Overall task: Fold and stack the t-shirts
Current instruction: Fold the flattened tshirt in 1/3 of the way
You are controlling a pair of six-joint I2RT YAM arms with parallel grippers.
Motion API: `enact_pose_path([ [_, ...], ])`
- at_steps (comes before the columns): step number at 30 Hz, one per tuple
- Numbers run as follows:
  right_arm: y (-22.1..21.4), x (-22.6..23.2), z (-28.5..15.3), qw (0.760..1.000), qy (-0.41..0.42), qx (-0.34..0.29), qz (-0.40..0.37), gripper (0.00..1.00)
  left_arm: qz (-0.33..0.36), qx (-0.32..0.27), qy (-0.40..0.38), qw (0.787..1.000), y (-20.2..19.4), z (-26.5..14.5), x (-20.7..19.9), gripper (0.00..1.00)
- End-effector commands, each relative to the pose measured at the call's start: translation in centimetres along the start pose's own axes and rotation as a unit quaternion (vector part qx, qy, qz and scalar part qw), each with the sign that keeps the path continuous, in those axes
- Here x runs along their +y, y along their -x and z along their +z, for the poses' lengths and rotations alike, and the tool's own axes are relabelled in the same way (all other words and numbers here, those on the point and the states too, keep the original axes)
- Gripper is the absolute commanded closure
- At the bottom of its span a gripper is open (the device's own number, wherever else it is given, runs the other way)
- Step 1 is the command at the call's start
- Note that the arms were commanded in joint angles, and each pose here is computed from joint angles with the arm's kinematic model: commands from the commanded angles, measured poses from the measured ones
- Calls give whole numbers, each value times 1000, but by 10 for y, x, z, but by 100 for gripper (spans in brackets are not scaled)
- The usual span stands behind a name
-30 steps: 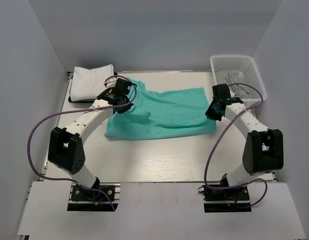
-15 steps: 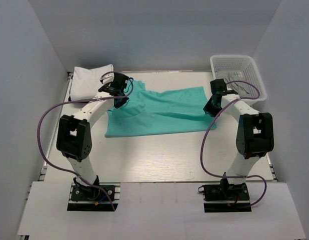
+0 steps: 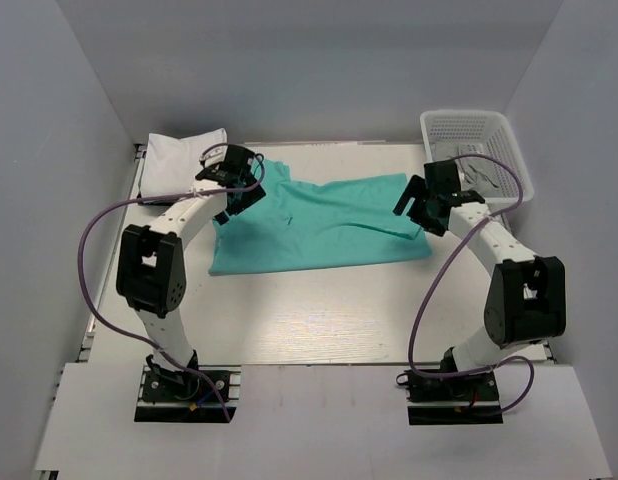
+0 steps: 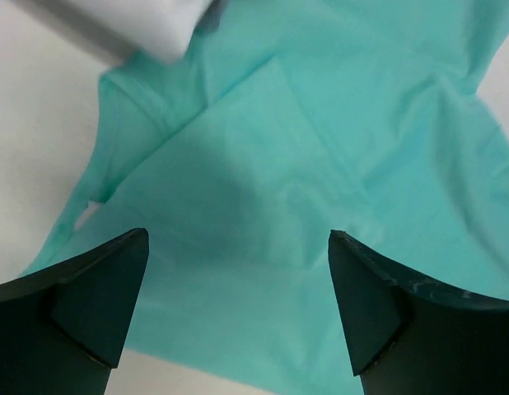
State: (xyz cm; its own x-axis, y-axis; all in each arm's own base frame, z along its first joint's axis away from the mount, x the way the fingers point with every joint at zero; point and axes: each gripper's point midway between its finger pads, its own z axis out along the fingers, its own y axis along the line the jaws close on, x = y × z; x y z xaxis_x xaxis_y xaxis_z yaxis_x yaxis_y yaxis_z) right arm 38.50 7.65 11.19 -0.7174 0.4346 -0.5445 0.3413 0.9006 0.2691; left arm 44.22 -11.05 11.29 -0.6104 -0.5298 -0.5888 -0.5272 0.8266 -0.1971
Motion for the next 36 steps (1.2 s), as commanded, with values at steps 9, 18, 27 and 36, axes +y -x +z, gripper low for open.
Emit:
enact_pose_path([
  [9, -43, 41, 35, 995, 72, 49, -57, 10, 27, 107, -47, 993, -94, -10, 38, 0],
  [18, -27, 46, 71, 999, 45, 21, -22, 10, 31, 121, 13, 992, -112, 5, 75, 0],
  [27, 39, 61, 93, 994, 33, -102, 1, 10, 36, 112, 33, 992, -111, 7, 85, 0],
  [36, 26, 57, 66, 995, 40, -86, -39, 10, 43, 88, 0, 995, -90, -2, 62, 0],
])
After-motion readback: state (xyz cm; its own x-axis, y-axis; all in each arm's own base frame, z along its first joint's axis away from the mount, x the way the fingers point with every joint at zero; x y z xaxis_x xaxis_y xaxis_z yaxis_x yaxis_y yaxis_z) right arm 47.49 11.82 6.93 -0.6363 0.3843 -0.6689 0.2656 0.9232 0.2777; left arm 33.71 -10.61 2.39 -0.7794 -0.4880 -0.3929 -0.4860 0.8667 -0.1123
